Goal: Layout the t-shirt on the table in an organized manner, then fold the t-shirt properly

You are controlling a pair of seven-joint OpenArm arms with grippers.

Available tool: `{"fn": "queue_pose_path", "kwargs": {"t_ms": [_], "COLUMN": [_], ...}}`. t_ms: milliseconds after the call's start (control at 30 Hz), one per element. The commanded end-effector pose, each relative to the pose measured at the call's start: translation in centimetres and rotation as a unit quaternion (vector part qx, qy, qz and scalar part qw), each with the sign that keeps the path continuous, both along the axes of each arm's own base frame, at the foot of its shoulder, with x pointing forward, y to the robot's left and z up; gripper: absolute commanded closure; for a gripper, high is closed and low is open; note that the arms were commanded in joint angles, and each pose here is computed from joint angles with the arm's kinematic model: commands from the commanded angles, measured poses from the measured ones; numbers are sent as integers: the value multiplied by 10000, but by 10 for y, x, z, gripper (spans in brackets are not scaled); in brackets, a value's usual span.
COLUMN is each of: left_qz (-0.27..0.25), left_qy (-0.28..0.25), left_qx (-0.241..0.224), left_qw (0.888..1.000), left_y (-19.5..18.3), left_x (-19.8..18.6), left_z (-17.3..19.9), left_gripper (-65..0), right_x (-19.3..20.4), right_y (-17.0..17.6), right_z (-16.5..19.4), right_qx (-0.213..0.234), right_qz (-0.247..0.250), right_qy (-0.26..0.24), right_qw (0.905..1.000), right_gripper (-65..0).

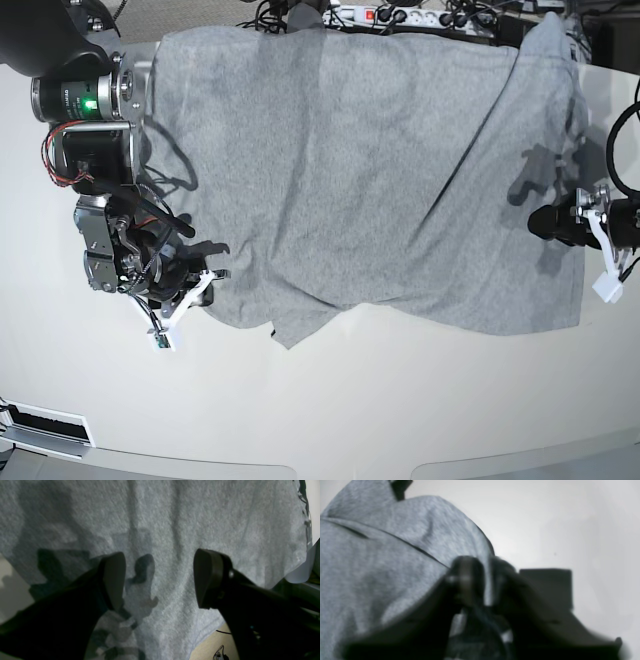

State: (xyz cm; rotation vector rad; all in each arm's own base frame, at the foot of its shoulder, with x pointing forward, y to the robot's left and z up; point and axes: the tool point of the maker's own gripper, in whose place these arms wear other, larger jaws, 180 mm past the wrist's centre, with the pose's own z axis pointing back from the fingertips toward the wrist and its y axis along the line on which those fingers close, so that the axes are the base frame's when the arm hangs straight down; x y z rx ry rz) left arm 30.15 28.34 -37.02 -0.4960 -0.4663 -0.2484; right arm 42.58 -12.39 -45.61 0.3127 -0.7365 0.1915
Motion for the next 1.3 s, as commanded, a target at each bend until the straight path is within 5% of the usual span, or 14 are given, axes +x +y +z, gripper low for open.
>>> {"fn": "queue_pose_path", "kwargs": {"t_ms": [0,167,400,633,933,1267], "left_qz": [45,44,40,63,862,1660], "left_qy": [-297,-297,-297,-347,-1047,-1364], "left_qx": [16,17,26,17,727,597], "left_qw": [9995,9995,9995,9994,9881,9748], "left_y": [8,8,8,8,35,26], "left_x": [13,13,13,15,60,102], "left_z": [19,19,19,20,30,-7], "left_gripper": [-429,-429,-429,-429,-429,-429], "right_x": [25,33,40,11,-18,-24], "right_y": [0,-8,-83,-134,-115,-109], "right_z": [29,49,70,46,15,9], "right_qx": [55,-115,-1045,-1699,-1619,-1568], "right_qz": [105,322,-676,-1735,-997,-759], "right_qy": [-442,-545,-257,473,765,820], "right_qw": [9990,9979,9919,9689,9788,9813], "right_gripper": [0,0,0,0,0,0]}}
